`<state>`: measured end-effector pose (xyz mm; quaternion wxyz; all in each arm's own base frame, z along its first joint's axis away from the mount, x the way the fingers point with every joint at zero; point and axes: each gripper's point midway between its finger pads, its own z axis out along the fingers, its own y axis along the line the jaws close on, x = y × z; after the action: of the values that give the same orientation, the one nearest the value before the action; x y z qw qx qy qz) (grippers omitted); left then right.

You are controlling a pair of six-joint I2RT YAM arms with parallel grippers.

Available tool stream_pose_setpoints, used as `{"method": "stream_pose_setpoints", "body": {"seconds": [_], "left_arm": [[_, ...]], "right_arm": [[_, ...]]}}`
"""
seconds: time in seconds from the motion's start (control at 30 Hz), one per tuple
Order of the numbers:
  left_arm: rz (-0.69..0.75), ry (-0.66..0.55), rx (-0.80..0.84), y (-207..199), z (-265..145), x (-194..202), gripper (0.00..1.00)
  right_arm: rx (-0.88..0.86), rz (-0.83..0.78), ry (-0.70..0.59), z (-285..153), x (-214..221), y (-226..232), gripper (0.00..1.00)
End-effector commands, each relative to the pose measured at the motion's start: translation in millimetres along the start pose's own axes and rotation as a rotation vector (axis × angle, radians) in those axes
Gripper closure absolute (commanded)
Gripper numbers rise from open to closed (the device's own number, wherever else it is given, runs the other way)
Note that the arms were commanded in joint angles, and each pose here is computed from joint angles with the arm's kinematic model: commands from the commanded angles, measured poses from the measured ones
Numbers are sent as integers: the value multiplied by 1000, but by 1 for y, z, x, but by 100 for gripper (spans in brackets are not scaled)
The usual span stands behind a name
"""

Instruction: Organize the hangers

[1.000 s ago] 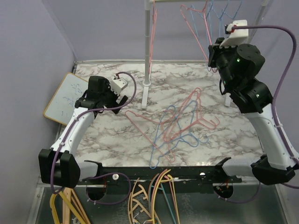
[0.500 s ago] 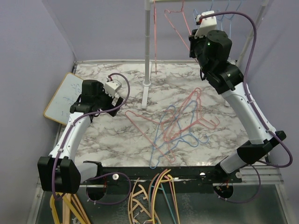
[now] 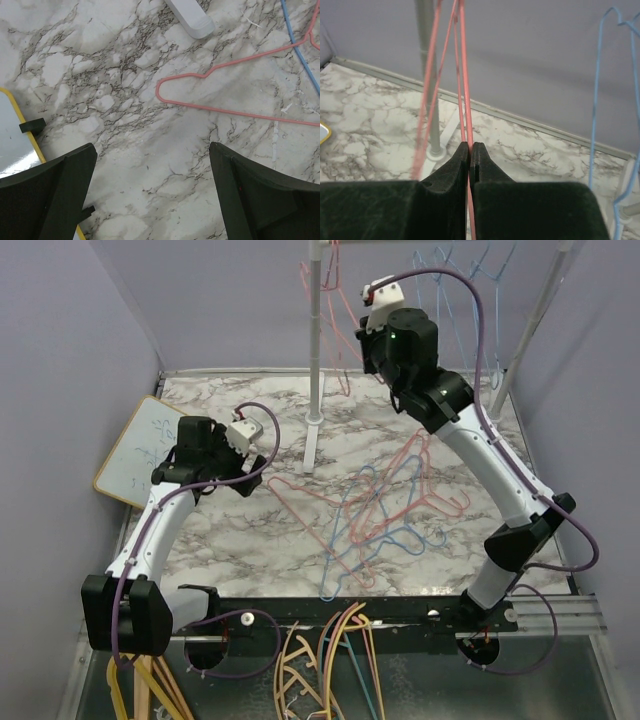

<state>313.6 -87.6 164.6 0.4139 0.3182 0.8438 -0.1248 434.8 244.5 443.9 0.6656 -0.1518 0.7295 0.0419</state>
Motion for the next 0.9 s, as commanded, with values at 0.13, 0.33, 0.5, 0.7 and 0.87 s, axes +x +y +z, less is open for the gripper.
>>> {"method": "stream_pose_setpoints", "body": {"seconds": [0.13, 0.33, 0.5, 0.7, 0.87], "left_arm": [[37, 22, 113, -17, 4, 7, 1], [194, 121, 209, -38, 12, 30, 1], [244, 127, 267, -43, 19, 28, 1], [421, 77, 523, -101, 19, 24, 1], [608, 80, 647, -138, 23, 41, 2]], "right_arm": [[-30, -31, 14, 0, 5, 29, 97], [-1, 0, -15, -35, -10, 7, 39], [13, 58, 14, -82, 8, -14, 9], [-32, 197, 99, -145, 63, -23, 5], [-1, 295, 179, -190, 112, -38, 5]]}}
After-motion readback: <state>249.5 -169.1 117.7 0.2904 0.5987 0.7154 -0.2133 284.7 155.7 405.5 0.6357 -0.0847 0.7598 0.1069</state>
